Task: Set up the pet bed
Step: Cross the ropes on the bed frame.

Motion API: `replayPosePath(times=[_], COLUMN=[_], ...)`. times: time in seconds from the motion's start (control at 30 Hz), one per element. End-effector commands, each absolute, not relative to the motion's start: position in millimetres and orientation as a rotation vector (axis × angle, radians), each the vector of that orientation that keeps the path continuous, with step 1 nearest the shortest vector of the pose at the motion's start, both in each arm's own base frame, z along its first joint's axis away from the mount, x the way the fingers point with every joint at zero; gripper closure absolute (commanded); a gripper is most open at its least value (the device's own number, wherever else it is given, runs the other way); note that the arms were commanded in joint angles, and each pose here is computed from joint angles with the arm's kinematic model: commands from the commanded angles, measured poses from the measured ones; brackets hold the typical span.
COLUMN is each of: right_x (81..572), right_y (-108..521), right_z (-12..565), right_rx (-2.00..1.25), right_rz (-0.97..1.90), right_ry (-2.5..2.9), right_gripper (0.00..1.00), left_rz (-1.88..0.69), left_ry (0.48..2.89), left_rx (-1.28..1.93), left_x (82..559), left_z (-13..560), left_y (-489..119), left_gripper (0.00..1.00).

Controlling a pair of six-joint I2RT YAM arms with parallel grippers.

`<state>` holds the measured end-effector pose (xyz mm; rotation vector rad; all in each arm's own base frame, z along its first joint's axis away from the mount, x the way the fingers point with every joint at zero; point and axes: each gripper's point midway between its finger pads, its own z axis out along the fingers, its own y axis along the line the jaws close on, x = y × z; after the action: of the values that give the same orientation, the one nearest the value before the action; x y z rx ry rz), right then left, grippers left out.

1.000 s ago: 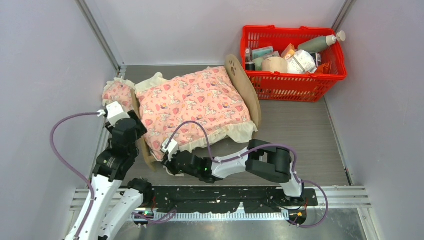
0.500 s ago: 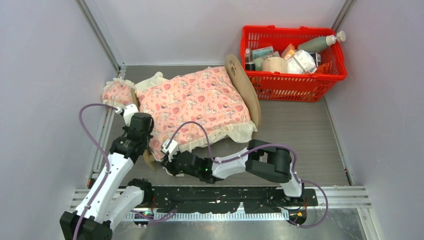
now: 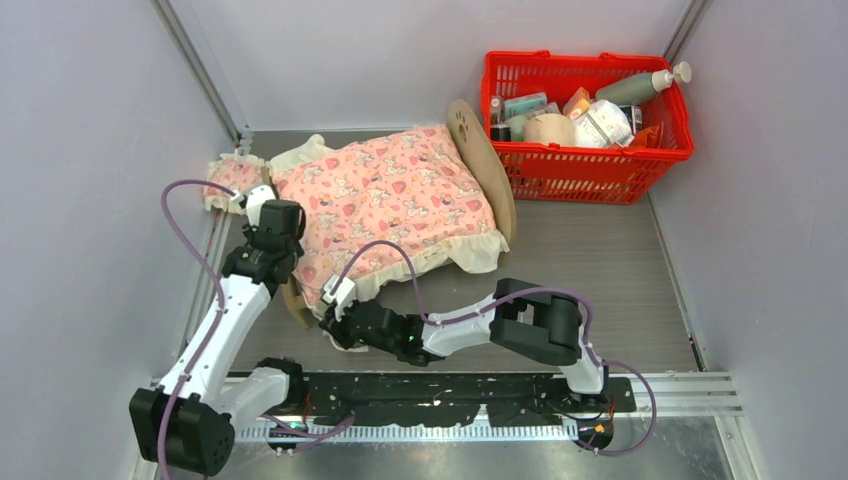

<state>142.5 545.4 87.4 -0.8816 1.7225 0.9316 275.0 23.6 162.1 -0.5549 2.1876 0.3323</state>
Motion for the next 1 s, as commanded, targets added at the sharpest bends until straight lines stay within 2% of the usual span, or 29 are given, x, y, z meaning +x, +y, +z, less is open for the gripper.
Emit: replayPosePath(times=[0.0,0.13,0.4,0.7,0.97], right_x=[148,149,134,126,125], right_y=[562,560,553,551,546], right_z=[117,114,110,98,98], right_rx=[-0.772,-0.714,-0.677,-0.681,-0.664], right_rz=[0.994,1.002,1.008,1.009,0.997], right_ry=[1.666,1.672,1.658,1.682,1.658], right_gripper=[0.95,0.95,0.95,0.95,0.95], left_rz=[0.216,0.007,-0.383,-0.418,-0.487], left_ry=[2.021,2.051,2.117,2.207,2.242], left_rx=[-0.611,-0.573,-0.546,-0.646,-0.719], left_x=[271,236,186,148,160], left_z=[224,223,202,185,155], left_y=[24,2,-46,-47,-61], left_gripper=[0.55,0.53,0.61,0.62,0.64])
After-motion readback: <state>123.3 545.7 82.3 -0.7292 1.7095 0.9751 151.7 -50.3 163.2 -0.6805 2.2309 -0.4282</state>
